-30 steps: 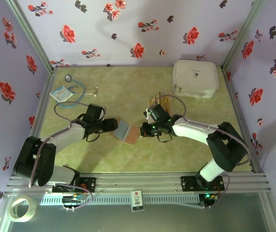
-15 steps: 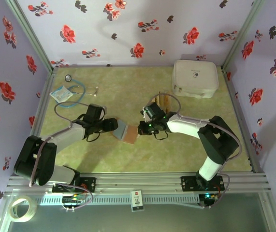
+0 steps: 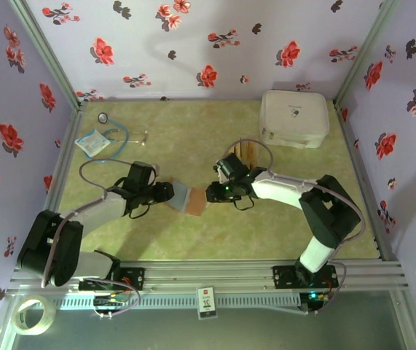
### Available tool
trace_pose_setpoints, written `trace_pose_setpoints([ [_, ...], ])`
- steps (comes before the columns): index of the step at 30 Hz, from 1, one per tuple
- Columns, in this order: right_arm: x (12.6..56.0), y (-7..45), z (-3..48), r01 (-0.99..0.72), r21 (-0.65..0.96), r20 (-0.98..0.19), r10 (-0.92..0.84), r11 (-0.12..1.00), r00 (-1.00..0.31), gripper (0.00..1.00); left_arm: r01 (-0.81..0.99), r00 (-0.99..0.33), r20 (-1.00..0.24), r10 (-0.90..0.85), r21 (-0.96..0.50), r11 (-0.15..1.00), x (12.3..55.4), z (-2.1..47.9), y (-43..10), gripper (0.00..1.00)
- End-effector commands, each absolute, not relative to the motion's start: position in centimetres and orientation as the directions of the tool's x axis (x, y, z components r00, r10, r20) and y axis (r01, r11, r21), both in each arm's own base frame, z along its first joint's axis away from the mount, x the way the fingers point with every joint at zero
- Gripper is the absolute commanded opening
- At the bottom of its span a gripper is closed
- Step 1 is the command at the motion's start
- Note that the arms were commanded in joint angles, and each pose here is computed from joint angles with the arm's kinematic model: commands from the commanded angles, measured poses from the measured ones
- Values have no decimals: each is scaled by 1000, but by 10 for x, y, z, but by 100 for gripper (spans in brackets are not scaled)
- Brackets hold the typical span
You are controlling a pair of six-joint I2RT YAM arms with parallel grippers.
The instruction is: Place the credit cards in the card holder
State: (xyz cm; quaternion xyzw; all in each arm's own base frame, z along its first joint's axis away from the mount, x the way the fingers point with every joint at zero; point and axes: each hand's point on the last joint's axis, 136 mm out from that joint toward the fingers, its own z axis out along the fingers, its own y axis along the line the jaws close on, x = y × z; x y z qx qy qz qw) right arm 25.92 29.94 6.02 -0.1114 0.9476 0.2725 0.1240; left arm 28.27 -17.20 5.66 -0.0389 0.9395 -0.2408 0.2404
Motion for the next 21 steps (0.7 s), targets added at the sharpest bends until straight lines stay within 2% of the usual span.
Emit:
trace_pose_setpoints([
  [1,268,302,96,-289,512,-362,-103,809,-927,36,49,-875,-439,-206,-502,864,279,62,-176,43],
  [9,262,333,113,-314,572,-378,-97,758,-921,34,48,-869,-443,-221,-519,853,276,68,-175,42],
  [15,253,362,85,-317,576,-341,-132,753,-931,25,51,-861,-453,-233,-531,846,278,76,-176,43],
  [21,250,359,55,-282,565,-305,-122,775,-944,18,66,-853,-465,-235,-544,837,284,86,-180,42],
])
